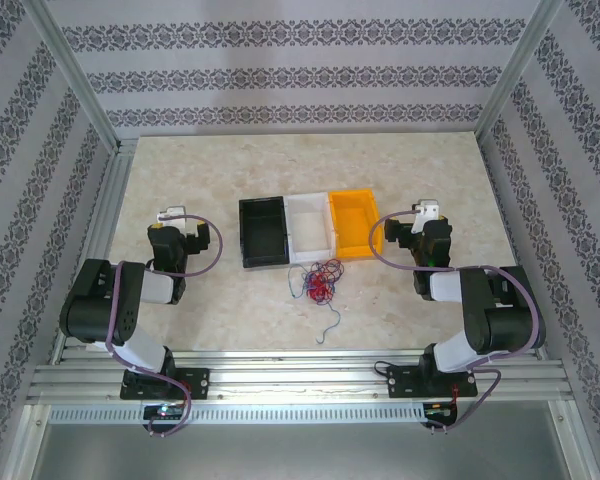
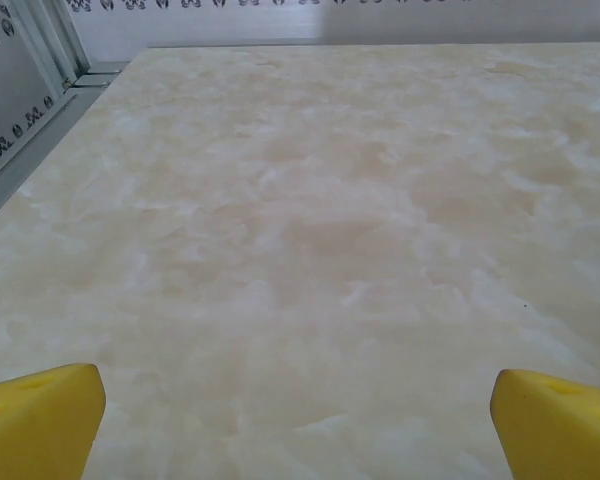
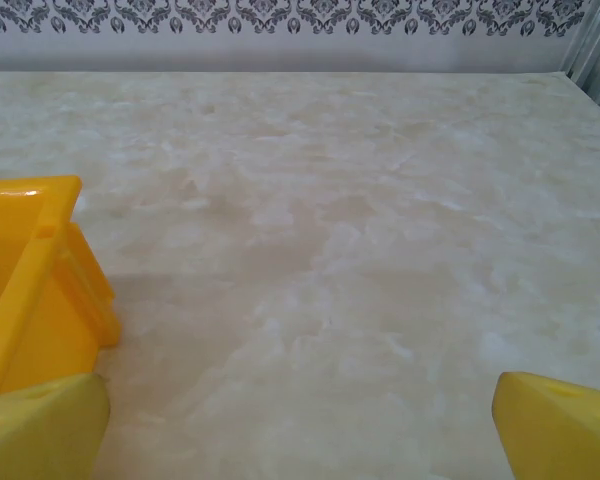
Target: Untangle the cables
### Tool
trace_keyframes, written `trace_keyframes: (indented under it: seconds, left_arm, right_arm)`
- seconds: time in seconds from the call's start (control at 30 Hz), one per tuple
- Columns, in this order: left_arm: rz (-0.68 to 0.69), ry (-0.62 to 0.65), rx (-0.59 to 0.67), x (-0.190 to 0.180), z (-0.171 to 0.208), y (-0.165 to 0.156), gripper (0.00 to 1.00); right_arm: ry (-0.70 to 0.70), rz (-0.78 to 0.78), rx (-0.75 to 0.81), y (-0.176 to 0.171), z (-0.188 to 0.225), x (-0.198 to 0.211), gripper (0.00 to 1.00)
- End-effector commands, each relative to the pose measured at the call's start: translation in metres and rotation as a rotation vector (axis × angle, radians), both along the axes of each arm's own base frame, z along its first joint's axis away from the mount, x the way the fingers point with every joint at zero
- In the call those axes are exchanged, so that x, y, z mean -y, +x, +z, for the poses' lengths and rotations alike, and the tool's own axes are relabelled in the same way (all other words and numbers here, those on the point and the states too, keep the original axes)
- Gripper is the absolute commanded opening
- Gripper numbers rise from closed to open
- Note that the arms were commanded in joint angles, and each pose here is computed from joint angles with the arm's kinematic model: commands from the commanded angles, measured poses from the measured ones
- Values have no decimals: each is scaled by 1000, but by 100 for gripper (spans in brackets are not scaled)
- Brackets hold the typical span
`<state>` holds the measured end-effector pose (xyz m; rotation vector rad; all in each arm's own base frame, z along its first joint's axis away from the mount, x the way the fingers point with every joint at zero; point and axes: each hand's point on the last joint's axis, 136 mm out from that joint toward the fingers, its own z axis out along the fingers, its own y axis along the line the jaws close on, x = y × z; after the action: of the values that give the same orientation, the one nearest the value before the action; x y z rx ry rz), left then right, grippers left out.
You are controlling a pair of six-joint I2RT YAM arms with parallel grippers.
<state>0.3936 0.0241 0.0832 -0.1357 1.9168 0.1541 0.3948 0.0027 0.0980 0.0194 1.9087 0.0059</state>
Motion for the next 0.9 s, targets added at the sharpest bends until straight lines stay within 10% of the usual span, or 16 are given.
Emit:
trace_keyframes:
  seconds: [0.0,0.87]
  left_arm:
    - [-25,5,23,2,6,4,99]
    - [-29,4,23,3,7,4,99]
  right_arm:
    - [-2,13,31,3,9,-2,98]
    - [20,19,27,4,8,-1,98]
